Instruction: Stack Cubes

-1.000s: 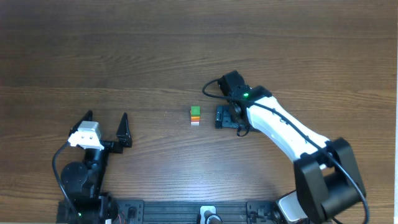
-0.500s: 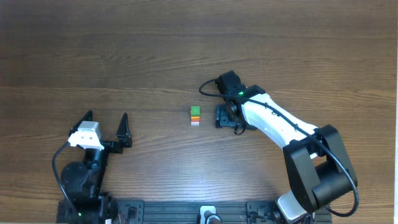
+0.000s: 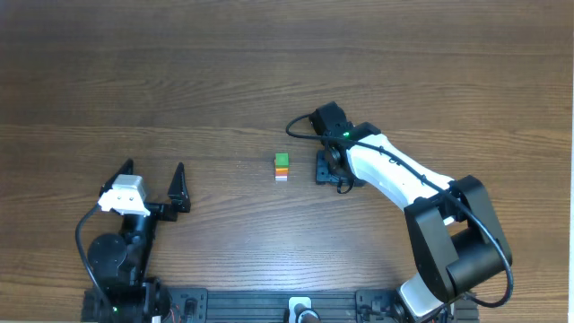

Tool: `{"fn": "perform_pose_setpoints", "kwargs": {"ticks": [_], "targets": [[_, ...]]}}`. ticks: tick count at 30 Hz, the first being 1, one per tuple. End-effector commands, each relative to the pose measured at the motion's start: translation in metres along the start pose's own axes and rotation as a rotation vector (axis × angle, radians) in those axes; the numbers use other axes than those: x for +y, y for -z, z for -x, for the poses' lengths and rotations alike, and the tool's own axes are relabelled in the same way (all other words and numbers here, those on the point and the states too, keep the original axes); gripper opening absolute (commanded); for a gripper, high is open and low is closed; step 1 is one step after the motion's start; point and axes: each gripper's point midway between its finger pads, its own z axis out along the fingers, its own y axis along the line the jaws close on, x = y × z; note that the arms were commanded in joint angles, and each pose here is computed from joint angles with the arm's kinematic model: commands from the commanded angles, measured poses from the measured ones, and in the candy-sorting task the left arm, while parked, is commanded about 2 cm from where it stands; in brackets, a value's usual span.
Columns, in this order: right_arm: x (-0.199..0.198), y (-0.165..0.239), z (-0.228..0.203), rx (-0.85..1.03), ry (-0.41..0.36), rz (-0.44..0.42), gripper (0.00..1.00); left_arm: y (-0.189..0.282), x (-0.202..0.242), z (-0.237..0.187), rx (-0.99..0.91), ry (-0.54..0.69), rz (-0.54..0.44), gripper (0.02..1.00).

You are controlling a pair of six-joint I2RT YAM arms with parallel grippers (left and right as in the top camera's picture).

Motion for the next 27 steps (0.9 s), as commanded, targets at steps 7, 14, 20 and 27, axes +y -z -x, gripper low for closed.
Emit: {"fn": "perform_pose_setpoints", "kwargs": {"ticks": [7, 14, 20, 27], "targets": [[-0.0037, -0.0049, -0.0017, 0.009, -0.009, -0.009, 0.43, -0.0001, -0.0029, -0.002, 0.003, -0.015, -0.016, 0.998], [-0.0037, -0.0049, -0.0017, 0.009, -0.009, -0.009, 0.334, -0.0001, -0.0029, -0.002, 0.003, -0.015, -0.017, 0.998], [-0.0035, -0.0048, -0.0013, 0.008, -0.009, -0.008, 0.281, -0.0001, -0.0029, -0.002, 0.003, -0.015, -0.016, 1.0], [-0.0029, -0.0046, -0.0005, 0.005, -0.009, -0.006, 0.226, -0.0001, -0.0029, -0.002, 0.003, -0.015, -0.017, 1.0]]}}
